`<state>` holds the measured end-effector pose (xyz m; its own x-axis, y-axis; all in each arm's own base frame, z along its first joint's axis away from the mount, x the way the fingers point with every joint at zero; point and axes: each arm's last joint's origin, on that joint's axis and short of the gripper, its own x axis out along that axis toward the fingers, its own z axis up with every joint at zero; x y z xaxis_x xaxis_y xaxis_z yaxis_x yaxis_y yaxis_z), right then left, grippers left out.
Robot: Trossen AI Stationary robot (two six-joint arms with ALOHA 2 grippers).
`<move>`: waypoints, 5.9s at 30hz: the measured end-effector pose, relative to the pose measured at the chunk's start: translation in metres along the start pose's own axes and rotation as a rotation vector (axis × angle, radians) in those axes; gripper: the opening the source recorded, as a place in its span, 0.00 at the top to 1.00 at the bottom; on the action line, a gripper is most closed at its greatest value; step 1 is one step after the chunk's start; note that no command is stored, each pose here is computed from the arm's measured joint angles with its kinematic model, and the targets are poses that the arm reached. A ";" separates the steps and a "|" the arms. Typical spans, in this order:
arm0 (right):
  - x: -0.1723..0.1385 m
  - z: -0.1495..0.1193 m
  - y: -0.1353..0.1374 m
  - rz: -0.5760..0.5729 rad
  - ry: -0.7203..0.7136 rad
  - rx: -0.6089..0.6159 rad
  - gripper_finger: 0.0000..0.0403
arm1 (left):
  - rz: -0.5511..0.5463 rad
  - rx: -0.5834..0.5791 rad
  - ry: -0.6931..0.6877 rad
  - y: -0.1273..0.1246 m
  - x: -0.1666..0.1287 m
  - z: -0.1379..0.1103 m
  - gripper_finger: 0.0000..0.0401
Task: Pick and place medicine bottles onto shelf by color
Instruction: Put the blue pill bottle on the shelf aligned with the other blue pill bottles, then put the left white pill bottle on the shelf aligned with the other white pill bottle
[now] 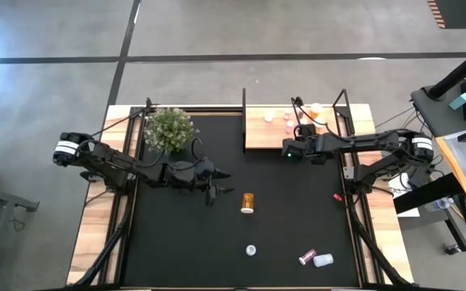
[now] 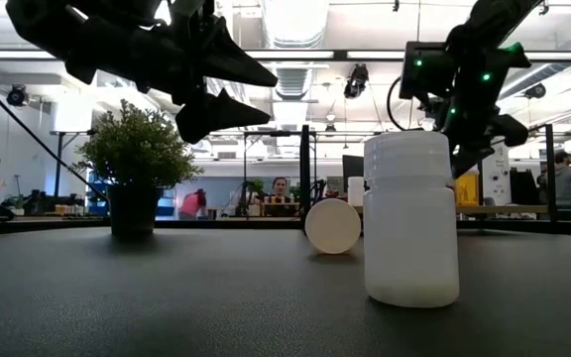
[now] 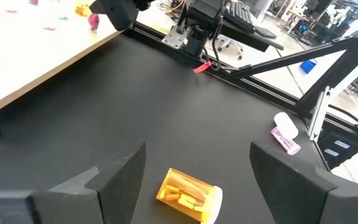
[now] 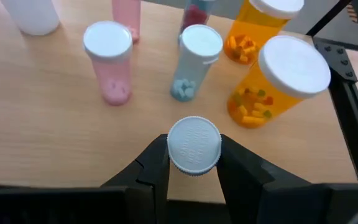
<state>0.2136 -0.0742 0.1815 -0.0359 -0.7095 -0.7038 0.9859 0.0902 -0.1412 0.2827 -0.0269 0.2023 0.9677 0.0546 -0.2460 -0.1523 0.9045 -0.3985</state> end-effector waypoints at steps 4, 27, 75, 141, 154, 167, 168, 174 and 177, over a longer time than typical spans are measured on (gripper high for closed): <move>0.000 0.003 0.000 0.019 0.000 0.026 0.74 | 0.000 0.000 0.000 0.000 0.000 0.000 0.32; -0.001 0.008 0.001 0.068 0.001 0.062 0.74 | -0.003 0.000 0.002 0.000 0.000 0.000 0.32; -0.028 0.025 -0.024 0.149 -0.041 0.067 0.53 | -0.002 -0.001 0.002 0.000 0.000 0.000 0.32; -0.262 -0.165 0.115 1.067 -0.090 -0.826 0.53 | -0.444 -0.220 0.337 -0.041 -0.014 -0.030 0.32; -0.269 -0.177 0.105 1.115 -0.085 -0.946 0.53 | -0.371 -0.324 0.306 -0.040 -0.013 -0.028 0.32; -0.256 -0.185 0.105 1.108 -0.073 -0.969 0.46 | -0.364 -0.349 0.309 -0.040 -0.013 -0.028 0.32; -0.255 -0.185 0.106 1.115 -0.075 -0.962 0.45 | -0.364 -0.349 0.308 -0.040 -0.013 -0.028 0.32; -0.245 -0.187 0.107 1.106 -0.083 -0.969 0.39 | -0.343 -0.350 0.292 -0.039 -0.013 -0.028 0.32; -0.239 -0.190 0.110 1.134 -0.094 -0.939 0.39 | -0.343 -0.349 0.292 -0.039 -0.013 -0.028 0.32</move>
<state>0.2998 0.2379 0.2019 0.7119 0.0097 -0.7023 0.0125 0.9996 0.0265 0.2709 -0.0746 0.1965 0.8856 -0.3814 -0.2650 0.0555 0.6535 -0.7549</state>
